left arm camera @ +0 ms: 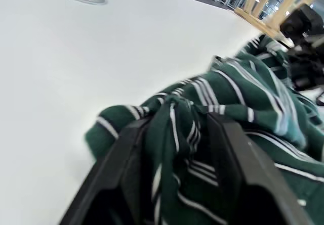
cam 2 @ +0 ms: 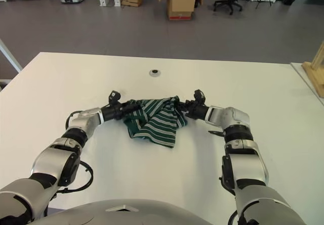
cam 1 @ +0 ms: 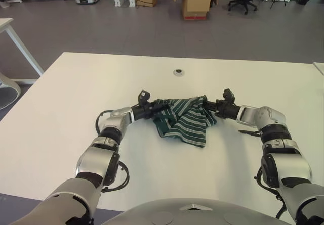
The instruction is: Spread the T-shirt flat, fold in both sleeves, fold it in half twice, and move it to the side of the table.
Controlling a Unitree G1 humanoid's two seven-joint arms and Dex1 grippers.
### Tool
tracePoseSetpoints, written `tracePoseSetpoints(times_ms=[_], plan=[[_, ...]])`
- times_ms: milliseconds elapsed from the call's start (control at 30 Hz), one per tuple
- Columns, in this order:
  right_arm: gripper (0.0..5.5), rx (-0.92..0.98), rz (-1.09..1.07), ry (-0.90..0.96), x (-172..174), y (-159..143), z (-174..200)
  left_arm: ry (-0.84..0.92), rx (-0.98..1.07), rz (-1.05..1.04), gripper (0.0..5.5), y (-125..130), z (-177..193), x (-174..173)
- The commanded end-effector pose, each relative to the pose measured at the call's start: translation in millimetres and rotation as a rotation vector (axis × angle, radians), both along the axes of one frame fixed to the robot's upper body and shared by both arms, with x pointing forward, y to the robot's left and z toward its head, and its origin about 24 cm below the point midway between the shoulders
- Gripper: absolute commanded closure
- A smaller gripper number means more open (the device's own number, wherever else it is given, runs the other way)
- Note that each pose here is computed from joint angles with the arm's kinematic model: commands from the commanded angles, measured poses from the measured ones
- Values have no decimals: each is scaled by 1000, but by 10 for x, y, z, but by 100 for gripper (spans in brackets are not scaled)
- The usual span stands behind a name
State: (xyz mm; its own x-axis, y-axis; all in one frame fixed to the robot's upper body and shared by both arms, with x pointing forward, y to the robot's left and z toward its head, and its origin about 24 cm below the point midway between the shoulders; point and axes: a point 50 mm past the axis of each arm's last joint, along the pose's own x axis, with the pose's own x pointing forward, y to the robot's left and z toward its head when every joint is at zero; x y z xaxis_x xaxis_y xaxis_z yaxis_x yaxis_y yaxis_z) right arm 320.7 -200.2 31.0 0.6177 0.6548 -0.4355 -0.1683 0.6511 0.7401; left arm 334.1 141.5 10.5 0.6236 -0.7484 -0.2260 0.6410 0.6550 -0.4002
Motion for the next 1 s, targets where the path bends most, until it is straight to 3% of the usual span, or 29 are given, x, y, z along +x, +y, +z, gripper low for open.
tracePoseSetpoints(times_ms=[33, 200, 267, 367, 667, 1000], plan=[[386, -100, 32, -54, -43, -106, 25, -50, 26, 204, 306, 301, 8, 18], [386, -475, 280, -550, -137, -121, 415, -171, -29, 209, 301, 286, 168, 15], [386, -707, 538, -774, -340, -71, 446, -199, -32, 208, 301, 289, 197, -16], [386, -833, 862, -945, -639, -16, 394, -211, -11, 203, 301, 326, 182, -81], [386, -797, 1217, -1019, -1019, 110, 206, -202, -8, 225, 301, 392, 134, -225], [386, -846, 1224, -1125, -940, 249, 191, -197, -7, 214, 301, 392, 115, -310]])
